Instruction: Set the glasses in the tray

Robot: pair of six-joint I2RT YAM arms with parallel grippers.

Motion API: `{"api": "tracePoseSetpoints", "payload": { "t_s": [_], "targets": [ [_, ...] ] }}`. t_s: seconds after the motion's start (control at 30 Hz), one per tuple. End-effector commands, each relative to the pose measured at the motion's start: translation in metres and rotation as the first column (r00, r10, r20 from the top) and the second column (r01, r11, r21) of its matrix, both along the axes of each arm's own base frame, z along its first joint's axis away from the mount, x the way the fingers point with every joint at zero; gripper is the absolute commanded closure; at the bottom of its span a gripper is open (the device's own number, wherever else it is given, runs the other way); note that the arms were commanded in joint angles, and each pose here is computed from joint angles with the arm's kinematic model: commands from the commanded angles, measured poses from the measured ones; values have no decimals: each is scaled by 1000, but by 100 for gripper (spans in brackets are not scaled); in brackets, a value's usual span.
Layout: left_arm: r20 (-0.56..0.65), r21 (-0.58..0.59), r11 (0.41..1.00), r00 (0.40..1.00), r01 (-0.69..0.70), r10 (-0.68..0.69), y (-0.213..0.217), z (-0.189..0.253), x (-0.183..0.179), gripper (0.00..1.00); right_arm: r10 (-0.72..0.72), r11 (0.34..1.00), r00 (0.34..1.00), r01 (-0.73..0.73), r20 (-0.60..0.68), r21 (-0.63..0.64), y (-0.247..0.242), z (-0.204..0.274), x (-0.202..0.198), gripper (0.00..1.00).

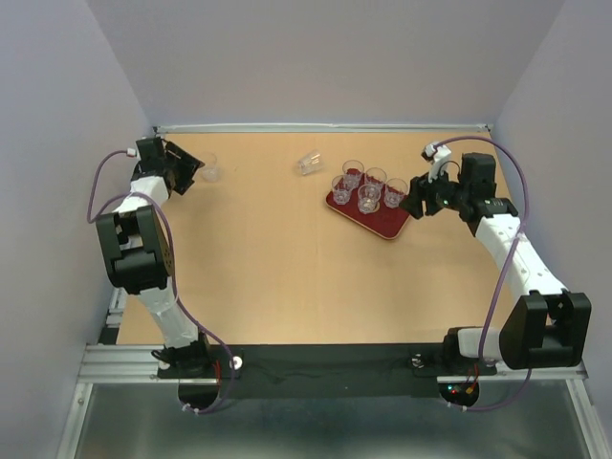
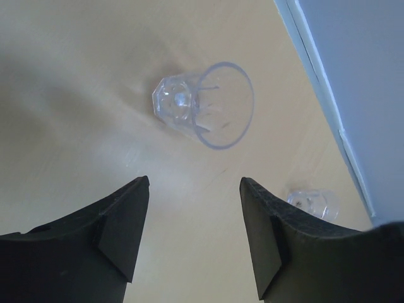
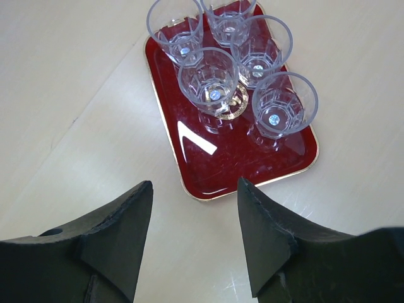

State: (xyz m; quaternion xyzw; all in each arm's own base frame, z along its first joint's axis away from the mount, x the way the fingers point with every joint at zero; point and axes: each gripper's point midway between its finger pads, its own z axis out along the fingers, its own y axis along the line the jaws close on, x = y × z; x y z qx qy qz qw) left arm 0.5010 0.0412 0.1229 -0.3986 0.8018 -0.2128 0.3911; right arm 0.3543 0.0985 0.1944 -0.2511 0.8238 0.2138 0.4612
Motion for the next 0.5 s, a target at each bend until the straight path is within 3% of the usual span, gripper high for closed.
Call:
{"api": "tracePoseSetpoints", "payload": {
  "t_s": [0.0, 0.47],
  "targets": [
    [52, -82, 997, 999, 14, -9, -5, 28, 27, 30, 11, 1000, 998, -11, 68, 5, 1, 13, 2, 38],
    [-81, -59, 997, 995, -57, 52, 15, -6, 54, 37, -4, 1000, 998, 4, 63, -10, -3, 8, 5, 38]
  ]
}}
